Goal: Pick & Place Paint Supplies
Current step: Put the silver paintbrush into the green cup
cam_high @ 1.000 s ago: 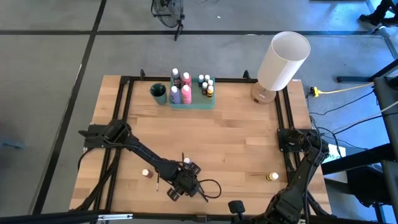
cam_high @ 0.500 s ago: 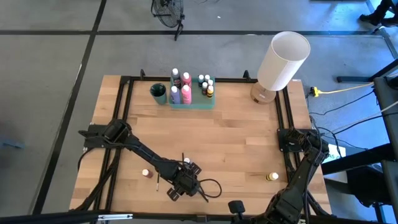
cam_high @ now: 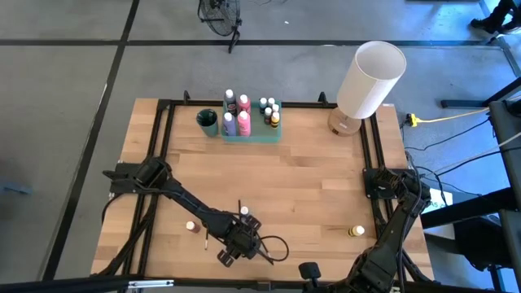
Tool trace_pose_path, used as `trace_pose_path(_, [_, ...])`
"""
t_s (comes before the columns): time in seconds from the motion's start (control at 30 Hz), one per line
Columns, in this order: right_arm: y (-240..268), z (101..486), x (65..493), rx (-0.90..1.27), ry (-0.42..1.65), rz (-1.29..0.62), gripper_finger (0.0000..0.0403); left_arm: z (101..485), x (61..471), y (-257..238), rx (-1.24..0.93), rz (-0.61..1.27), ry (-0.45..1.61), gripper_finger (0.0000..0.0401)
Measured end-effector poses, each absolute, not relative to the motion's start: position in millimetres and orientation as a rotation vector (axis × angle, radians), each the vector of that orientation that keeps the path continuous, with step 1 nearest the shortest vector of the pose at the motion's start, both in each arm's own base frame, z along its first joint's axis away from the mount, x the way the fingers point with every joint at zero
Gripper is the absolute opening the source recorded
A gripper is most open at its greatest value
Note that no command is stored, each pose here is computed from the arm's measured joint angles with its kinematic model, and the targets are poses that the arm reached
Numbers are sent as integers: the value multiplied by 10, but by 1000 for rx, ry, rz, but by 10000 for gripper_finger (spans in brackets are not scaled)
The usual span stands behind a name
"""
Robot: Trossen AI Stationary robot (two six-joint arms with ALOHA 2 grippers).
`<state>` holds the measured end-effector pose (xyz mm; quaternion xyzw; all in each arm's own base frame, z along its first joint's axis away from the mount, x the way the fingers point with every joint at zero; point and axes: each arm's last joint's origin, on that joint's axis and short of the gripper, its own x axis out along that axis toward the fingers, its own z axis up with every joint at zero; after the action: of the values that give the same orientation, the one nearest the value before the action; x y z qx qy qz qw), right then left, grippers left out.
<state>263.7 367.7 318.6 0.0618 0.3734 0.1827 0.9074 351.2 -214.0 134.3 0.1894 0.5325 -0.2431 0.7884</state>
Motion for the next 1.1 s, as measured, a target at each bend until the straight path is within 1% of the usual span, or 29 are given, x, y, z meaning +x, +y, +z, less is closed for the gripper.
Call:
trace_pose_path(0.33, [3677, 3186, 2637, 128, 771, 377, 157, 1346, 3508, -2175, 385, -518, 1136, 196])
trace_pose_path(0.67, [3677, 3185, 2637, 127, 771, 377, 157, 1335, 3484, -2162, 350, -489, 1179, 195])
trace_pose_path(1.1, [3678, 3186, 2637, 128, 771, 377, 157, 1327, 3451, -2142, 315, -454, 1231, 152])
